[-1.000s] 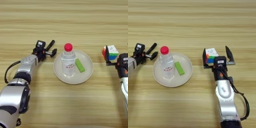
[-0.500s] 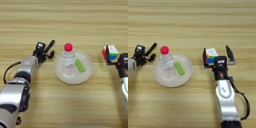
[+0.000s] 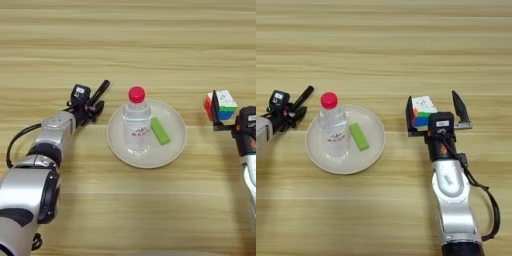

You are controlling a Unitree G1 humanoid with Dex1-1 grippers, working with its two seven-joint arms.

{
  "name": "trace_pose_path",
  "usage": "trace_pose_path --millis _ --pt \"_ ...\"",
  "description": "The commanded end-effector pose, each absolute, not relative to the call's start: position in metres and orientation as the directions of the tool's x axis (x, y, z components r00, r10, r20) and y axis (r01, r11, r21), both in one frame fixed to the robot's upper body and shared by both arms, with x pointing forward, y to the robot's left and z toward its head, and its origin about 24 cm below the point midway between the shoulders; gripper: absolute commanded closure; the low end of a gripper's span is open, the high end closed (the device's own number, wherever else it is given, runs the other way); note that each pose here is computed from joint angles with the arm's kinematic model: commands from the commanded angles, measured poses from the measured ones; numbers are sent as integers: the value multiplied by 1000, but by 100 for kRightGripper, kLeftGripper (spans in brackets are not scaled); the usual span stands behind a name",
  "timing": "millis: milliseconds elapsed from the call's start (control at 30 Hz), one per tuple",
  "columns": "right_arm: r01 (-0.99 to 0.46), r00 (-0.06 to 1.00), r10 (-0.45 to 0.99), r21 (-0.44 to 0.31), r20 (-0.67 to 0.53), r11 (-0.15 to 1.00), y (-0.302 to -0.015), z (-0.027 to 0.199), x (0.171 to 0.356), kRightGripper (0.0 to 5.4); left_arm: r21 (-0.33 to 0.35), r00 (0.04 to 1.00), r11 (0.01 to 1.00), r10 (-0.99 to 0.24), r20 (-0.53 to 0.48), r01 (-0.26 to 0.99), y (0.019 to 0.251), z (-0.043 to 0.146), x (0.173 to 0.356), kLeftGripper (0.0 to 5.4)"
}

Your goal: Move the objects on the table

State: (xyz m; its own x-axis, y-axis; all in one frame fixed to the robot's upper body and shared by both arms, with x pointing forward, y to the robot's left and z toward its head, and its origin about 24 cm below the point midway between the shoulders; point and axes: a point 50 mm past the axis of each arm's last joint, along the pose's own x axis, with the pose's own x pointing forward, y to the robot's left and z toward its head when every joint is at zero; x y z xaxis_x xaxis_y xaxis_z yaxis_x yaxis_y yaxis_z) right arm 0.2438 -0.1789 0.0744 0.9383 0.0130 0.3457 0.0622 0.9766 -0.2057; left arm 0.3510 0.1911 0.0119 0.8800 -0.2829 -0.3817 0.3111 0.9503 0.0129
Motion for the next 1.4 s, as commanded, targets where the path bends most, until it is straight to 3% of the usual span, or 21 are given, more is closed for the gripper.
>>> trace_pose_path --millis 33,500,1000,1400 --pt "65 936 10 -202 351 977 -180 77 243 0 38 879 949 -274 -391 313 194 16 354 318" --pt "78 926 -4 -181 378 980 -180 82 243 0 38 878 947 -281 -386 320 195 17 354 456" --pt "75 925 -4 -173 381 982 -180 82 244 0 43 883 941 -297 -363 335 196 22 356 457" --pt "70 925 1 -175 379 982 -179 82 244 0 53 897 910 -393 -202 411 187 56 364 457"
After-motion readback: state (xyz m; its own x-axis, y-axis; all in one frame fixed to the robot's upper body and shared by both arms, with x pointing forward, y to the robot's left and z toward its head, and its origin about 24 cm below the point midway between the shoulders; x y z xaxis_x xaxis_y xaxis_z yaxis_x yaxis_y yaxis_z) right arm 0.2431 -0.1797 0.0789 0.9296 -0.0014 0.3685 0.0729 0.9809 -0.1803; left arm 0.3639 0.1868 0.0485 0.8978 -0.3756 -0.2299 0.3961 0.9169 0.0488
